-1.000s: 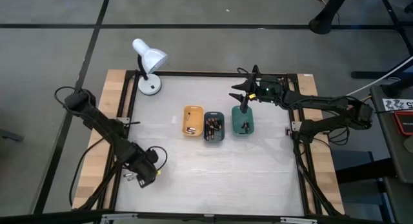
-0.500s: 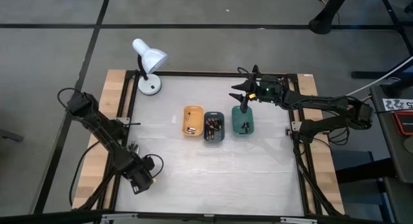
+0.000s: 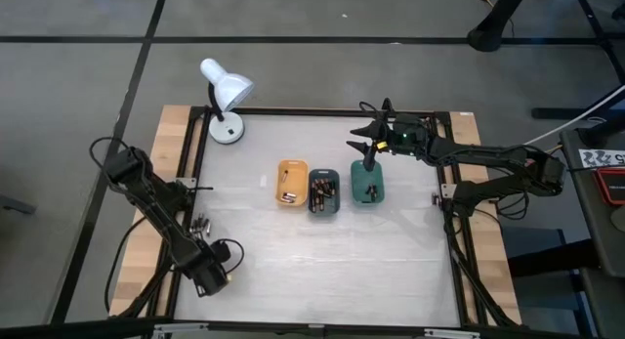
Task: Sort batteries
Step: Put the silver battery into the yellow bin
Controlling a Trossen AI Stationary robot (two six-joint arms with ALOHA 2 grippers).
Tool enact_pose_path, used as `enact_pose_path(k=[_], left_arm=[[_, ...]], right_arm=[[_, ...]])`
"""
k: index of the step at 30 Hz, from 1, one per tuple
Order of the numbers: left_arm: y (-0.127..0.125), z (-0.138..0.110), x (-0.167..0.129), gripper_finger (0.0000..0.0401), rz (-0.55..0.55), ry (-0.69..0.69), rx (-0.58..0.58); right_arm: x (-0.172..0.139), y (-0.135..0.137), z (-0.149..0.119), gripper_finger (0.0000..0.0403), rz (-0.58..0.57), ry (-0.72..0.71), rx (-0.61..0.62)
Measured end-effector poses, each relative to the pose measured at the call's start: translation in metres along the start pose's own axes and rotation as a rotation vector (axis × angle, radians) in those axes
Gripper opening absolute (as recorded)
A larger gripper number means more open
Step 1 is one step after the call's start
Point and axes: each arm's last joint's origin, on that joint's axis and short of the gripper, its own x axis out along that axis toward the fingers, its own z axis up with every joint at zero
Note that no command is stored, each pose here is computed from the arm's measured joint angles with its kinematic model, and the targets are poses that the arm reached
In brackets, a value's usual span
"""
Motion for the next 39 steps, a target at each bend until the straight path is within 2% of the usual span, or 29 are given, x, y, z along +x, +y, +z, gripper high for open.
enact_pose_path(k=[11, 18, 23, 27, 32, 39], left_arm=[[-0.005, 0.004, 0.015, 0.0184, 0.052, 0.03, 0.02], [-0.005, 0.005, 0.016, 0.0102, 0.052, 0.024, 0.109], [-0.003, 0.01, 0.015, 0.0028, 0.055, 0.018, 0.109], [0.001, 0.018, 0.009, 0.0014, 0.03, 0.018, 0.109], [0.006, 0.036, -0.015, 0.0032, -0.015, -0.14, 0.148], [0.019, 0.071, -0.061, 0.0017, -0.086, -0.454, 0.171]], right_arm=[[0.0, 0.0, 0.0, 0.0172, 0.0, 0.0, 0.0], [0.0, 0.0, 0.0, 0.0172, 0.0, 0.0, 0.004], [0.0, 0.0, 0.0, 0.0172, 0.0, 0.0, 0.004], [0.0, 0.0, 0.0, 0.0172, 0.0, 0.0, 0.004], [0.0, 0.0, 0.0, 0.0172, 0.0, 0.006, 0.005], [-0.002, 0.0, -0.002, 0.0172, 0.002, 0.035, 0.009]])
